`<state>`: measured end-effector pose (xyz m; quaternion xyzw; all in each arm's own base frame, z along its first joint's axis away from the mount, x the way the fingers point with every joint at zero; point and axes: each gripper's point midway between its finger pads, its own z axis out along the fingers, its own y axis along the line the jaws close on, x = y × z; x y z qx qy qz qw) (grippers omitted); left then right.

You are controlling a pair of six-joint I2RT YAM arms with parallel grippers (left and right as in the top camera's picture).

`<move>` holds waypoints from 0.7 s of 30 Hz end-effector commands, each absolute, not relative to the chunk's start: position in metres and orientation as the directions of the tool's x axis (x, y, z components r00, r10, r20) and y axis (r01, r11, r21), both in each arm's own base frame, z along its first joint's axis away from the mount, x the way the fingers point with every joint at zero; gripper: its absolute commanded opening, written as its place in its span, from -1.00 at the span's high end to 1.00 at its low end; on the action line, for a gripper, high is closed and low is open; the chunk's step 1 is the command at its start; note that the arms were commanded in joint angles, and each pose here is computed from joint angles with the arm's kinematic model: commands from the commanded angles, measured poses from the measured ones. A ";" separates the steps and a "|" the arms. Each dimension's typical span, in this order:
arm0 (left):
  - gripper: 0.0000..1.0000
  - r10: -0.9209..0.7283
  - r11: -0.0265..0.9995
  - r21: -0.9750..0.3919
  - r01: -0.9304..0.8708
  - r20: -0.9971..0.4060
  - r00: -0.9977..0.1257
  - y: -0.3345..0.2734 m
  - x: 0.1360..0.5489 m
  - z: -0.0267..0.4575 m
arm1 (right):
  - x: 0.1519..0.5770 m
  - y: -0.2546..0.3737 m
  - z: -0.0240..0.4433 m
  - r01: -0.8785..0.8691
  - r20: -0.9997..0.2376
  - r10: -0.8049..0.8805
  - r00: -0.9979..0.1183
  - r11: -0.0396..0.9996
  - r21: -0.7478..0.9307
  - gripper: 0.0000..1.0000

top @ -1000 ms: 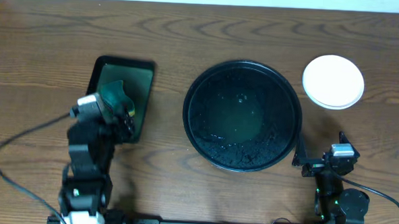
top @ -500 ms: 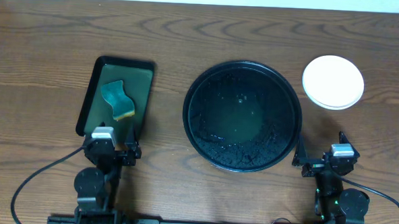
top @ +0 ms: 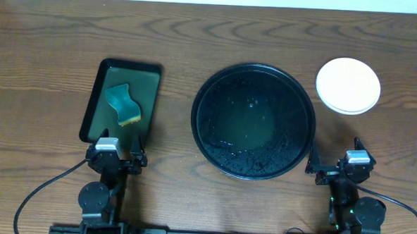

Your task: Clean dirty plates on tray and stack at the side

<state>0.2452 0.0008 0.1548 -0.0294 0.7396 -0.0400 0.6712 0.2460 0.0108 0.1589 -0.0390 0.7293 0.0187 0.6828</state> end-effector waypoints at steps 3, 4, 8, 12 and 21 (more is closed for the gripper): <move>-0.57 -0.082 0.997 -0.081 -0.010 -0.986 -0.145 0.004 0.244 0.139 | 0.246 0.009 0.159 -0.074 -0.997 -0.039 -0.063 0.997 -0.034 -0.98; -0.57 -0.082 0.997 -0.081 -0.012 -0.986 -0.145 0.004 0.244 0.139 | 0.246 0.009 0.159 -0.074 -0.997 -0.039 -0.063 0.997 -0.034 -0.99; -0.57 -0.082 0.997 -0.083 0.003 -0.986 -0.146 0.001 0.244 0.139 | 0.246 0.009 0.159 -0.074 -0.997 -0.039 -0.063 0.997 -0.034 -0.99; -0.57 -0.075 0.997 -0.075 -0.003 -0.986 -0.146 0.003 0.244 0.139 | 0.246 0.009 0.159 -0.074 -0.997 -0.039 -0.062 0.997 -0.034 -0.98; -0.58 -0.075 0.997 -0.075 -0.003 -0.986 -0.146 0.003 0.244 0.139 | 0.246 0.009 0.159 -0.074 -0.997 -0.039 -0.063 0.997 -0.034 -0.99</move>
